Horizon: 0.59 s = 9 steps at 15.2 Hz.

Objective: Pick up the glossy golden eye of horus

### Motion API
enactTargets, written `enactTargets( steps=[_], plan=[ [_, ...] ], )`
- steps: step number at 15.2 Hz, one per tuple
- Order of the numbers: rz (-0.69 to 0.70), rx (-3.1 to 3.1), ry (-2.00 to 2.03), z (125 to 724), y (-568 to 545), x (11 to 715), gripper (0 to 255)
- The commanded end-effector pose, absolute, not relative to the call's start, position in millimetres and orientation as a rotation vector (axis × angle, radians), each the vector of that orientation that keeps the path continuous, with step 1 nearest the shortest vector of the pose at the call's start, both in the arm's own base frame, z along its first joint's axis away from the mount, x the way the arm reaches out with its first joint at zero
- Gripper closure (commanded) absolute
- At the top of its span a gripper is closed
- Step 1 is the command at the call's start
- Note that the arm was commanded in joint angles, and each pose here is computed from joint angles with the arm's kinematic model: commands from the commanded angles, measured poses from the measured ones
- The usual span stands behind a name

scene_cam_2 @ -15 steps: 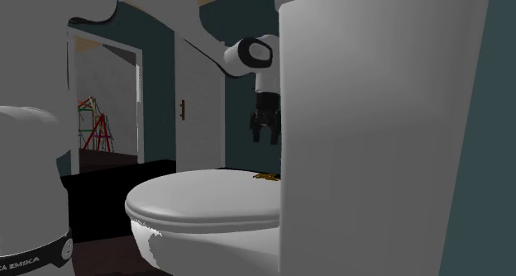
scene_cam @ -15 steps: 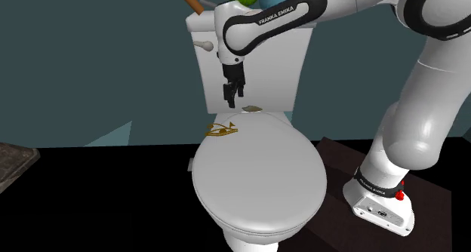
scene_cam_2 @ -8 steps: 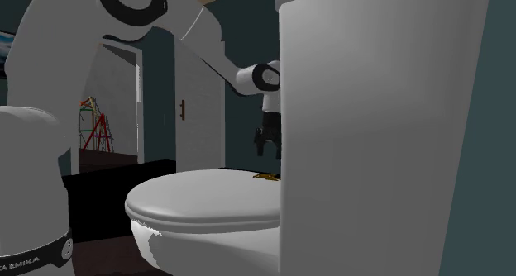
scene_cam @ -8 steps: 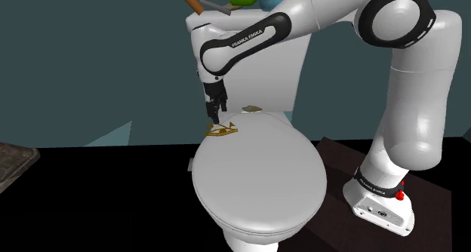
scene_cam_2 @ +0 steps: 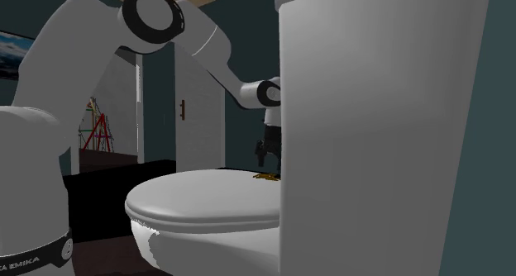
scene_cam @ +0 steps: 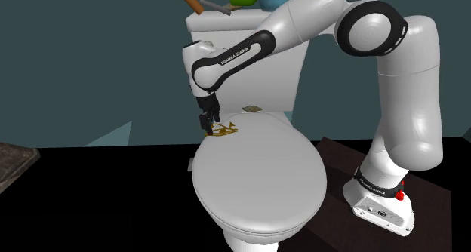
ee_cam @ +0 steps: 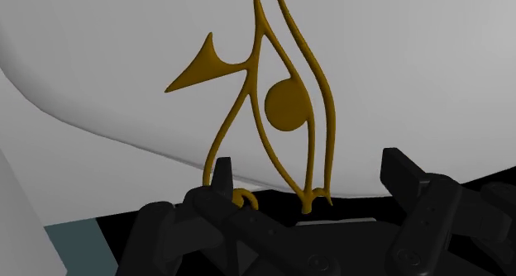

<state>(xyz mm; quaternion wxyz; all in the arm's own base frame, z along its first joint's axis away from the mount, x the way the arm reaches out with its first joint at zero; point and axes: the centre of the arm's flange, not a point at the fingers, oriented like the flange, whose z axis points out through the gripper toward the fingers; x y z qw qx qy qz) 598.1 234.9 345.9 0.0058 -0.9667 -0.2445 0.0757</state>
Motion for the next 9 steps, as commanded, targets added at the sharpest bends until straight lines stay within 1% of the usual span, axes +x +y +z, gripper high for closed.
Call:
enactTargets(
  steps=[1,3,4,9],
  plan=[
    [0.236,-3.026,-0.765,335.7,234.4,598.1,0],
    [0.236,-3.026,-0.765,332.6,234.4,598.1,0],
    [0.236,-3.026,-0.765,332.6,234.6,598.3,255],
    [0.236,-3.026,-0.765,332.8,234.7,598.6,255]
  ],
)
